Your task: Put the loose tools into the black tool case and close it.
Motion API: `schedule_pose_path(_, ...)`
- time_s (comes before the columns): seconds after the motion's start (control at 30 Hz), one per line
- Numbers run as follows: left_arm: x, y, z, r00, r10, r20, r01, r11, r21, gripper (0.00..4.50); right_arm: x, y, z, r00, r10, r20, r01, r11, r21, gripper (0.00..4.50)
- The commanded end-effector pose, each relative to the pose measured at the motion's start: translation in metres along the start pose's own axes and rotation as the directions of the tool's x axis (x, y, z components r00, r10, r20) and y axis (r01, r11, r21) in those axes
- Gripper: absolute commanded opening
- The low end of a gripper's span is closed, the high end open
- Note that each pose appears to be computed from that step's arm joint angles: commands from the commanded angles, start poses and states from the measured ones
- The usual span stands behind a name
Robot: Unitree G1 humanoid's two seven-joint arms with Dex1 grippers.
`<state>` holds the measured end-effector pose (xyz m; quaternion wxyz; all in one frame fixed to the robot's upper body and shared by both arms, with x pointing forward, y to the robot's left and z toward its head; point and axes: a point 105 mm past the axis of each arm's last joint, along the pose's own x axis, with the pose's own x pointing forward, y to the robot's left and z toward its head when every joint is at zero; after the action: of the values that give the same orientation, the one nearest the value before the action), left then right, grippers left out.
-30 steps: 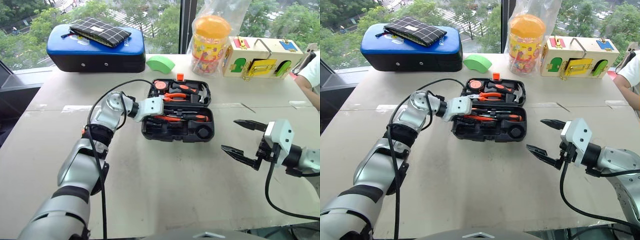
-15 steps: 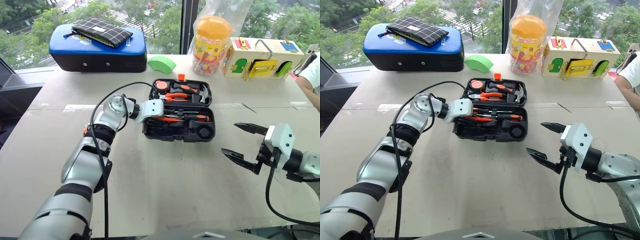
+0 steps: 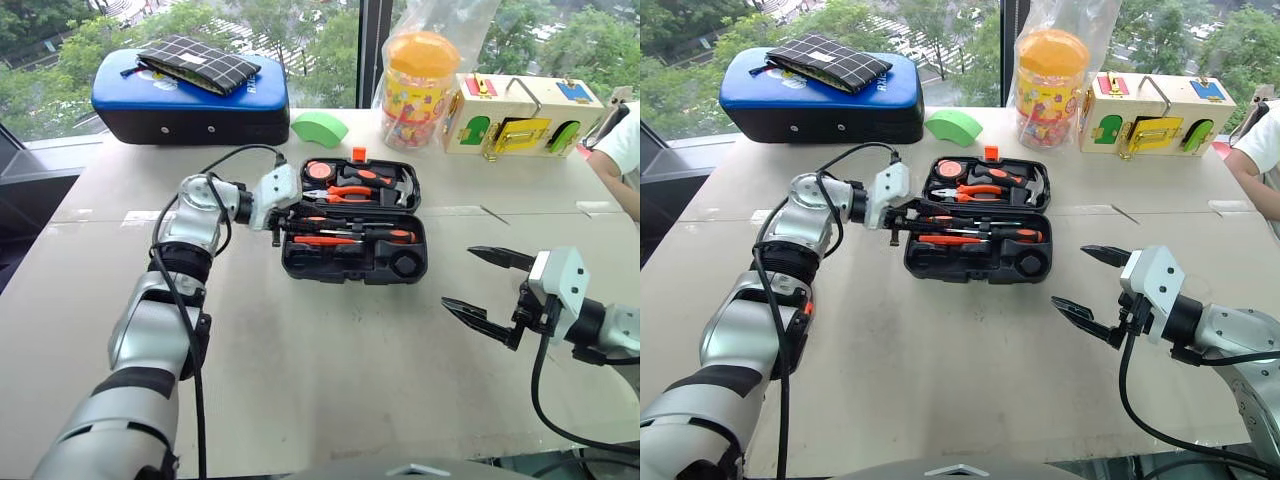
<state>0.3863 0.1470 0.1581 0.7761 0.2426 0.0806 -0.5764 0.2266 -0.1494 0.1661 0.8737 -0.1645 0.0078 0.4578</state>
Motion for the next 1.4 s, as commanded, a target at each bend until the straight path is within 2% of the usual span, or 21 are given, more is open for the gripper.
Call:
schedule_pose_path(0.03,-0.001,0.003,0.013,0.996,0.064,0.067,-0.058,0.995,-0.085,0.04,-0.001,-0.004,0.009,1.000,-0.013,0.029,0.014,0.999,-0.044,4.50)
schedule_pose_path(0.4,0.010,-0.032,-0.025,0.999,0.040,-0.014,-0.042,0.982,-0.186,0.04,-0.003,-0.003,0.006,1.000,-0.009,0.023,0.010,0.999,-0.042,4.50)
schedule_pose_path(0.63,0.017,-0.021,-0.042,0.993,0.113,-0.041,-0.119,0.964,-0.236,0.04,-0.004,-0.003,0.006,1.000,-0.011,0.022,0.012,0.999,-0.043,4.50)
schedule_pose_path(0.97,0.019,-0.006,-0.042,0.979,0.201,0.029,-0.150,0.814,-0.561,0.04,-0.005,-0.002,0.007,1.000,-0.014,0.019,0.015,0.999,-0.041,4.50)
schedule_pose_path(1.07,0.021,-0.012,-0.049,0.984,0.176,-0.034,-0.170,0.850,-0.498,0.04,-0.005,-0.002,0.007,1.000,-0.013,0.018,0.014,0.999,-0.041,4.50)
schedule_pose_path(1.23,0.025,-0.014,-0.040,0.984,0.180,0.006,-0.156,0.868,-0.472,0.04,-0.005,-0.003,0.007,1.000,-0.011,0.018,0.012,0.999,-0.043,4.50)
schedule_pose_path(1.33,0.013,0.002,-0.010,0.935,0.299,0.190,-0.139,0.804,-0.579,0.04,-0.005,-0.002,0.007,1.000,-0.010,0.019,0.011,0.999,-0.045,4.50)
schedule_pose_path(1.4,-0.011,0.014,0.005,0.873,0.406,0.268,-0.163,0.763,-0.626,0.04,-0.005,-0.001,0.008,1.000,-0.006,0.022,0.007,0.999,-0.046,4.50)
